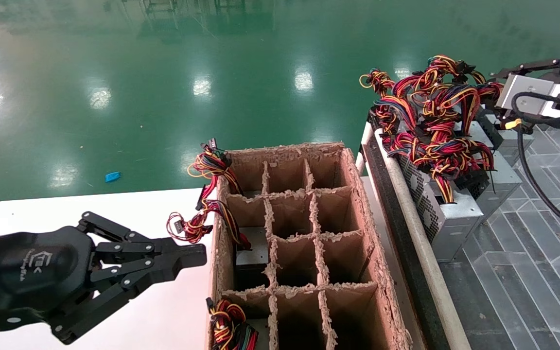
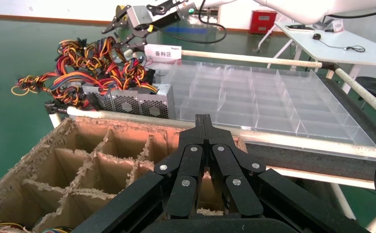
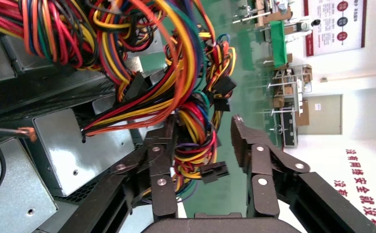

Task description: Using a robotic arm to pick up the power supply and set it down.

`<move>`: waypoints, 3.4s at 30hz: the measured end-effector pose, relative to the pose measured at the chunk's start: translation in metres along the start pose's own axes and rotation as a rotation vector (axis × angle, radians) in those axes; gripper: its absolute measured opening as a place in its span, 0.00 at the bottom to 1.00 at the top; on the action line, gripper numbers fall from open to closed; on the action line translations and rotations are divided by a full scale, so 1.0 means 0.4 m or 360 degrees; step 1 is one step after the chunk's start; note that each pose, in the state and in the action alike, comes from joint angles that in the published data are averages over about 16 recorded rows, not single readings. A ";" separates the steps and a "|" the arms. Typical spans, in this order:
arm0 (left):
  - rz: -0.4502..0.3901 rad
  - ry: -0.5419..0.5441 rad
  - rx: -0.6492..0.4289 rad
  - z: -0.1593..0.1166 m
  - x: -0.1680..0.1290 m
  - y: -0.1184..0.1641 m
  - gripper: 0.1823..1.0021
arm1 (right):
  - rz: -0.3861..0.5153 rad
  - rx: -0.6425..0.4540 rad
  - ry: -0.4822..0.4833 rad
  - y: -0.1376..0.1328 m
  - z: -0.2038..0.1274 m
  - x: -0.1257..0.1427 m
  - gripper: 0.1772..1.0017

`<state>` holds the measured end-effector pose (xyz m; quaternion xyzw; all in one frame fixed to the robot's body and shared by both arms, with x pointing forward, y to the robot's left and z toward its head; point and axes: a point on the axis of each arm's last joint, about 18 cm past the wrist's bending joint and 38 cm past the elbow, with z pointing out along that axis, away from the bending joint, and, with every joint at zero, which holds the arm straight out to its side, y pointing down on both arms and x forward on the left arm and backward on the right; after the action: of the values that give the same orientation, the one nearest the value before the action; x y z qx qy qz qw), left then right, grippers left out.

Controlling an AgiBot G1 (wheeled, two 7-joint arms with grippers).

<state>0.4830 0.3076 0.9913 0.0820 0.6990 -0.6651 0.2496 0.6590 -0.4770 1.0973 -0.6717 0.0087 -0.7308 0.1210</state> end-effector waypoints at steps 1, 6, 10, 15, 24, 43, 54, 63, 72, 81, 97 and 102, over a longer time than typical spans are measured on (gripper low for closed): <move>0.0000 0.0000 0.0000 0.000 0.000 0.000 0.01 | 0.0011 0.0008 -0.0002 -0.002 -0.003 0.001 0.28; 0.0000 0.0000 0.0000 0.000 0.000 0.000 0.01 | 0.0101 0.0067 -0.0017 -0.015 -0.018 0.007 0.37; 0.0000 0.0000 0.0000 0.000 0.000 0.000 0.01 | 0.0213 0.0140 -0.0024 -0.029 -0.035 0.021 0.46; 0.0000 0.0000 0.0000 0.000 0.000 0.000 0.01 | 0.0373 0.0257 -0.0021 -0.047 -0.062 0.048 0.60; 0.0000 0.0000 0.0000 0.000 0.000 0.000 0.01 | 0.0525 0.0391 0.0022 -0.055 -0.099 0.087 0.83; 0.0000 0.0000 0.0000 0.000 0.000 0.000 0.01 | 0.0642 0.0603 0.0046 -0.085 -0.144 0.097 1.00; 0.0000 0.0000 0.0000 0.000 0.000 0.000 0.01 | 0.0752 0.0781 -0.0113 -0.151 -0.162 0.032 1.00; 0.0000 0.0000 0.0000 0.000 0.000 0.000 0.02 | 0.0857 0.0937 -0.0283 -0.211 -0.188 -0.032 1.00; 0.0000 0.0000 0.0000 0.000 0.000 0.000 0.06 | 0.0964 0.1089 -0.0482 -0.273 -0.223 -0.098 1.00; 0.0000 0.0000 0.0000 0.000 0.000 0.000 0.20 | 0.1074 0.1233 -0.0706 -0.333 -0.269 -0.166 1.00; 0.0000 0.0000 0.0000 0.000 0.000 0.000 0.62 | 0.1268 0.1461 -0.1156 -0.430 -0.376 -0.279 1.00; 0.0000 0.0000 0.0000 0.000 0.000 0.000 0.73 | 0.1306 0.1506 -0.1256 -0.448 -0.403 -0.301 1.00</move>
<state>0.4831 0.3076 0.9913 0.0819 0.6990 -0.6651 0.2497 0.4791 -0.3045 0.9950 -0.7034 -0.1010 -0.2566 0.6551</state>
